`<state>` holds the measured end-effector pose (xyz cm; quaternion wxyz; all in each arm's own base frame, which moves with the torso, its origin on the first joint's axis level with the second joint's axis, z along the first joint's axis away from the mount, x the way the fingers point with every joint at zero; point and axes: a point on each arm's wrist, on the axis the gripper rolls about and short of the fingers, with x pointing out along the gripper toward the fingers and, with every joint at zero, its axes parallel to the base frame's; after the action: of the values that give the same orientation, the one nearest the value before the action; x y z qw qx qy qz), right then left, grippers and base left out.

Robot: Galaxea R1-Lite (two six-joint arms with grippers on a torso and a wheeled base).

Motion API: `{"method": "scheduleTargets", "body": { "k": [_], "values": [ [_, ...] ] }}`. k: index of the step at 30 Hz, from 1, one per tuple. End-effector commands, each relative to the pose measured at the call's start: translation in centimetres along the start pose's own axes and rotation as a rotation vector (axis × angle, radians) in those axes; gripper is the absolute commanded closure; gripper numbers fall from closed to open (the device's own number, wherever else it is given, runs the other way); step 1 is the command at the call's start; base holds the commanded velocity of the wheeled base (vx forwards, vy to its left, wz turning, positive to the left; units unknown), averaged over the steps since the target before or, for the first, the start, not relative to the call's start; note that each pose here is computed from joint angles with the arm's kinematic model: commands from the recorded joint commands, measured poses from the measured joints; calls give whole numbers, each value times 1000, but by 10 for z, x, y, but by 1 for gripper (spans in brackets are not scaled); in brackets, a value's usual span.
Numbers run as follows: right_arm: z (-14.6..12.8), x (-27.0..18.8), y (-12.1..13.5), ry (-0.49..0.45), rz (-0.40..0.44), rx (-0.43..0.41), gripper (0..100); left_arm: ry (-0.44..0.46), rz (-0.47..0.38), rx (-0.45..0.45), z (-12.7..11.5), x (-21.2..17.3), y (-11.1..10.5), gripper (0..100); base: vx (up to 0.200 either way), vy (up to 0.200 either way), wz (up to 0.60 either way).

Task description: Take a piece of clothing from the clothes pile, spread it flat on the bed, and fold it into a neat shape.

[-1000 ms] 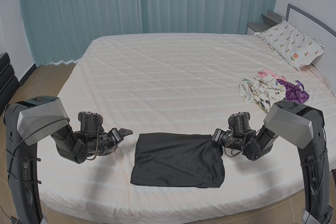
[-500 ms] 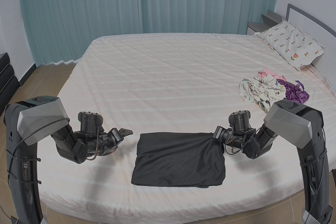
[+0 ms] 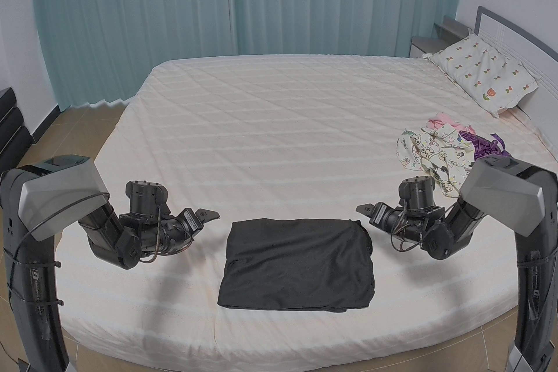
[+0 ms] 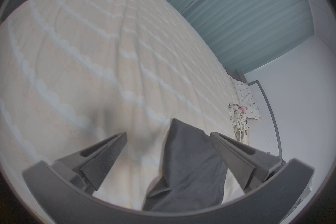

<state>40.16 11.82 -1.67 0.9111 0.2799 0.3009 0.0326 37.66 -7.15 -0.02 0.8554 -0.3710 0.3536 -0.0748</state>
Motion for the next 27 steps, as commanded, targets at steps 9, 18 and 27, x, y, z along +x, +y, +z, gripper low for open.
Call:
{"method": "scheduleTargets", "body": {
  "k": [9,18,27],
  "values": [
    [26,-206,18,-190,138,-42,0,-130,-108,221,-2,-150,-56,0,0,0,0],
    [6,-294,-4,-357,93,-159,0,-225,-112,243,-54,-242,-35,0,0,0,0],
    [-30,-354,-36,-447,37,-204,0,-410,-118,255,-101,-305,-8,0,0,0,0]
  ]
}}
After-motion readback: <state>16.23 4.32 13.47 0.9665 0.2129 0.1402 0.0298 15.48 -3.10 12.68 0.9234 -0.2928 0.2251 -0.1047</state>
